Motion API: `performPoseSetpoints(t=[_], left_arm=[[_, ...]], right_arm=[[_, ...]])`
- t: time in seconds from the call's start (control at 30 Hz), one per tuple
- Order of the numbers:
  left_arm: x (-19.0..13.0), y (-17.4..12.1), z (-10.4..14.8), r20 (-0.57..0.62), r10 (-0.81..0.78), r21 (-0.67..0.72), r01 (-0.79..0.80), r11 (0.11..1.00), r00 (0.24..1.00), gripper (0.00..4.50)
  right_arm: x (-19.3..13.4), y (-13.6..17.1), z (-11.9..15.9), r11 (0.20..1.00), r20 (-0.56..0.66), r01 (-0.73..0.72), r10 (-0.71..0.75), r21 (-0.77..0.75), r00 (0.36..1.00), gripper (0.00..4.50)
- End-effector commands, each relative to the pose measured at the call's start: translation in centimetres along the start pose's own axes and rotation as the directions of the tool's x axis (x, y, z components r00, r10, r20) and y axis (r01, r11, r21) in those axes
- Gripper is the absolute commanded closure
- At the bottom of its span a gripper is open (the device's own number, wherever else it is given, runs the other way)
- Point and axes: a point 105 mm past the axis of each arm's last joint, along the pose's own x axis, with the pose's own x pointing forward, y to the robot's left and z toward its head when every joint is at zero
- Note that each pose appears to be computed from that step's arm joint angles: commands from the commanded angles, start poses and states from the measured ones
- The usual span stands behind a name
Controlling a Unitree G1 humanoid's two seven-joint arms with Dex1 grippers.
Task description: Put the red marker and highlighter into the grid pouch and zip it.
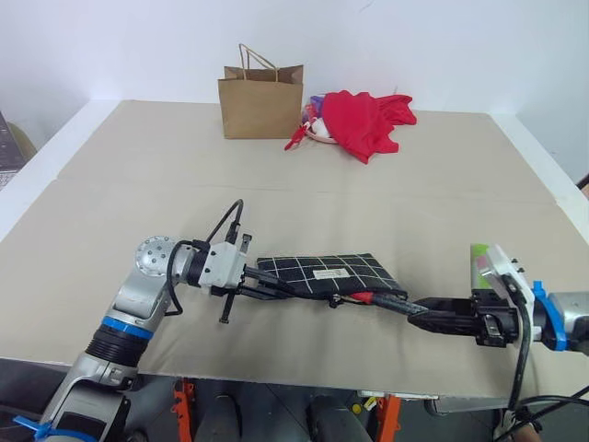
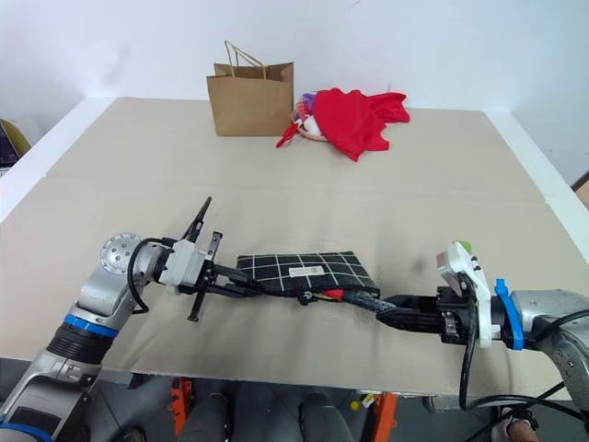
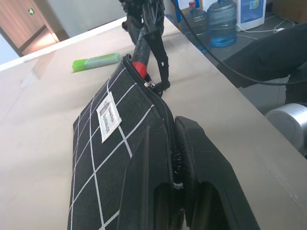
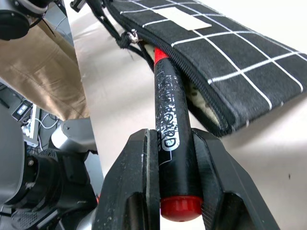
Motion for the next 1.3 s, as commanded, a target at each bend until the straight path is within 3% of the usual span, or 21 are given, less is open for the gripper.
performPoseSetpoints(t=[0.03,0.57,0.7,0.83,0.93,1.03,1.13,1.23,1.3], left_arm=[[0.4,0.2,0.9,0.015,-0.01,0.041,0.009,0.999,1.0,4.5],[1.0,0.2,1.0,0.029,-0.021,0.047,0.019,0.999,0.999,4.5],[0.9,0.2,1.0,0.025,-0.015,0.044,0.014,0.999,1.0,4.5],[0.4,0.3,0.7,0.01,0.0,0.035,0.0,0.999,1.0,4.5],[0.1,0.4,0.6,0.002,0.006,0.031,-0.006,1.0,1.0,4.5],[0.0,0.5,0.5,-0.002,0.012,0.028,-0.012,1.0,1.0,4.5],[-0.1,0.7,0.4,-0.008,0.016,0.027,-0.016,0.999,1.0,4.5],[-0.1,0.7,0.3,-0.011,0.017,0.028,-0.016,0.999,1.0,4.5],[-0.2,0.7,0.3,-0.011,0.016,0.029,-0.016,0.999,1.0,4.5]], right_arm=[[1.3,0.4,0.7,0.998,0.007,-0.027,0.028,-0.054,1.0,3.76],[5.2,-0.2,3.1,0.993,0.048,-0.083,0.087,-0.085,0.995,3.76],[4.3,0.7,2.4,0.989,-0.002,-0.133,0.133,-0.062,0.991,1.93],[1.3,1.0,2.1,0.991,0.013,-0.128,0.128,0.037,0.992,0.05],[-1.1,0.7,2.2,0.99,0.064,-0.082,0.074,0.118,0.995,0.05],[-3.5,-1.4,2.3,0.983,0.159,0.071,-0.099,0.171,0.982,0.05],[-5.7,-5.3,1.4,0.92,0.209,0.359,-0.386,0.157,0.898,0.05],[-7.6,-8.9,0.2,0.75,0.212,0.644,-0.661,0.15,0.72,0.05],[-8.4,-10.3,-0.3,0.642,0.209,0.751,-0.764,0.153,0.61,0.05]])
